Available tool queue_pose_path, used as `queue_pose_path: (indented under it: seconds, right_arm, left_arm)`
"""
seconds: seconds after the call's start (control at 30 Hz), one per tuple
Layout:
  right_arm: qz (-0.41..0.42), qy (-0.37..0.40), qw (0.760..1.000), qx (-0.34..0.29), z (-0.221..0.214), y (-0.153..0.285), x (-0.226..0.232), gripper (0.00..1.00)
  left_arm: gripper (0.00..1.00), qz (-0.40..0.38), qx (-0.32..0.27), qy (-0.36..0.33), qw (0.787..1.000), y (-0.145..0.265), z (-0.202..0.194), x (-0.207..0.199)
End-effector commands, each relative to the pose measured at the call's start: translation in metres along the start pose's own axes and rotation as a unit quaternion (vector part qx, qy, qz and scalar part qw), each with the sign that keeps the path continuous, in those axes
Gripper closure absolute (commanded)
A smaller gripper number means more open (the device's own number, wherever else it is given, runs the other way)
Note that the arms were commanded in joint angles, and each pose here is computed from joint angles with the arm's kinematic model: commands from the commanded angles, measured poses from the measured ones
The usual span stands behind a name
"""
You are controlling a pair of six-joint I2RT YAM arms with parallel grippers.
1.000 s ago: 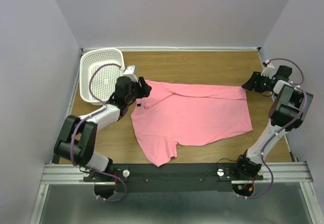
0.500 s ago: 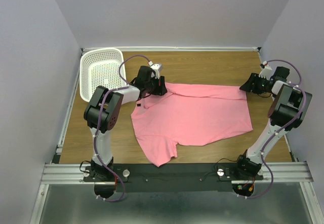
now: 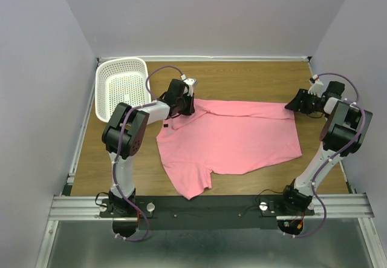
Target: Fold and stack the t-shirts
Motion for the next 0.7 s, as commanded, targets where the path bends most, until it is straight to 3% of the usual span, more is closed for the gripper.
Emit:
queue_pose_path:
  seconds: [0.0, 0.07, 0.2, 0.57, 0.67]
  right_arm:
    - [0.013, 0.008, 1.0, -0.002, 0.001, 0.006, 0.011, 0.38]
    - [0.013, 0.007, 1.0, -0.002, 0.001, 0.006, 0.011, 0.38]
    - [0.011, 0.007, 1.0, -0.004, 0.003, 0.007, 0.011, 0.38]
    - [0.012, 0.008, 1.0, -0.003, 0.001, 0.008, 0.012, 0.38]
    - [0.013, 0.009, 1.0, -0.004, 0.002, 0.01, 0.014, 0.38]
  left_arm:
    - [0.9, 0.006, 0.009, -0.009, 1.0, 0.001, 0.0, -0.002]
    - [0.97, 0.008, 0.004, -0.012, 1.0, 0.005, 0.006, -0.004]
    - [1.0, 0.017, -0.018, -0.021, 0.999, 0.019, 0.025, -0.009]
    - [1.0, 0.033, -0.016, -0.042, 0.998, 0.038, 0.028, -0.019]
    - [0.96, 0.04, -0.006, -0.042, 0.998, 0.034, 0.02, -0.016]
Point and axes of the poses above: each gripper's point midway between its finger pads, its own y axis back along the fingers, its own x axis along the line the jaws close on, z = x × y, the point moved 1 cm from there along y, back along the fingers, and after that the axes turned 8 degrees about -y, right-handed, at the moved point
